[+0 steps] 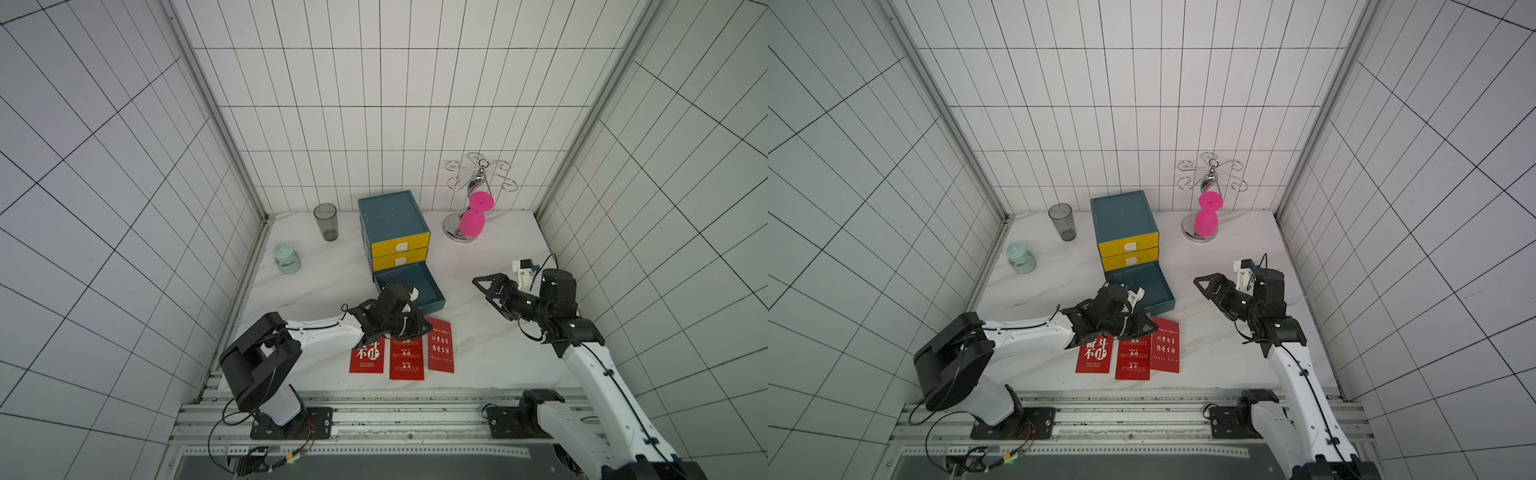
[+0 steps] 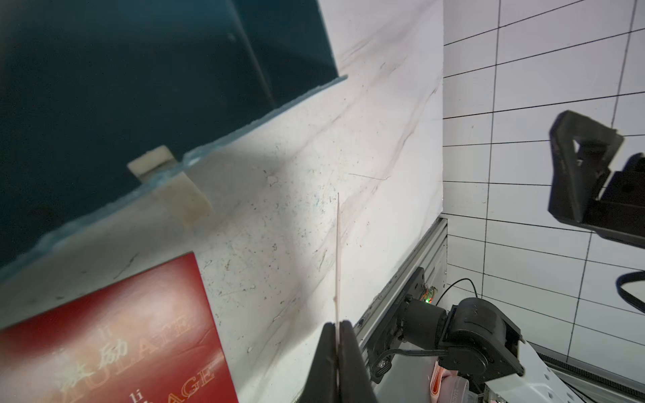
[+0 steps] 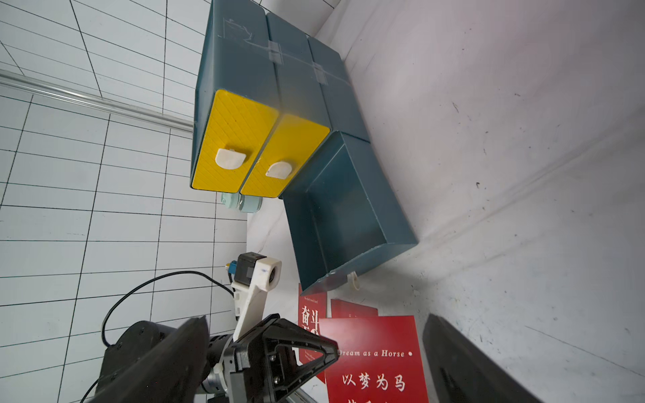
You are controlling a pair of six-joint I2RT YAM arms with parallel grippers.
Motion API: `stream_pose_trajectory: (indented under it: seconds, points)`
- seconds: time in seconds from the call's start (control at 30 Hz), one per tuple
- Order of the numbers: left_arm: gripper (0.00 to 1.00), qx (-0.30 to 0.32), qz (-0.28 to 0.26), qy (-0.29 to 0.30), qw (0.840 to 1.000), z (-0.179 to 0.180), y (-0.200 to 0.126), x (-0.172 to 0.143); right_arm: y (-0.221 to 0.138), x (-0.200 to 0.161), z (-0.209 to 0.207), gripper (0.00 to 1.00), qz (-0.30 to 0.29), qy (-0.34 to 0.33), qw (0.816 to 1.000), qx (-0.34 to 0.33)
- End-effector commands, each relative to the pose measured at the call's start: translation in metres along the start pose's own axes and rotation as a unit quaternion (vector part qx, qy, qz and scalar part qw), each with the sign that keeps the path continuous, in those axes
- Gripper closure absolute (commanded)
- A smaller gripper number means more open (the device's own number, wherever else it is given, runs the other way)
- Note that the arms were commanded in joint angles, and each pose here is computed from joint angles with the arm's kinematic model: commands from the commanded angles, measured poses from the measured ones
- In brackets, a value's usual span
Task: Take the postcards out of the drawer
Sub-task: Place the postcard at the center of the board.
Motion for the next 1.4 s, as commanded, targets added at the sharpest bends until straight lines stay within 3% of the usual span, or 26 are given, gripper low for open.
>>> stream_pose_trajectory:
  seconds: [0.0, 0.47, 1.07, 1.37]
  points:
    - [1.0, 0.017, -0.009, -0.01, 1.0, -0.005, 0.009, 0.005, -0.008, 0.003, 0.012, 0.01, 0.001, -0.021, 1.0, 0.015]
    - [1.0, 0.091, 0.012, -0.047, 0.995, 0.011, 0.038, -0.005, -0.01, 0.002, 0.009, 0.0, -0.001, -0.017, 1.0, 0.021]
    - [0.77, 0.113, 0.014, -0.032, 0.993, 0.015, 0.035, -0.005, -0.012, -0.001, 0.002, 0.01, -0.005, -0.005, 1.0, 0.018]
    - [0.73, 0.111, 0.012, -0.02, 0.994, 0.01, 0.033, -0.002, -0.011, 0.001, 0.003, 0.0, -0.003, -0.002, 1.0, 0.018]
Point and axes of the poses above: each gripper's point midway between its finger pads, its own y axis out along the fingers, its own z axis along the line the jaws close on, x = y × z, the point moved 6 cm from there along -y, back along the fingers, and after that the axes turned 4 degrees about y, right-handed, at the moved point
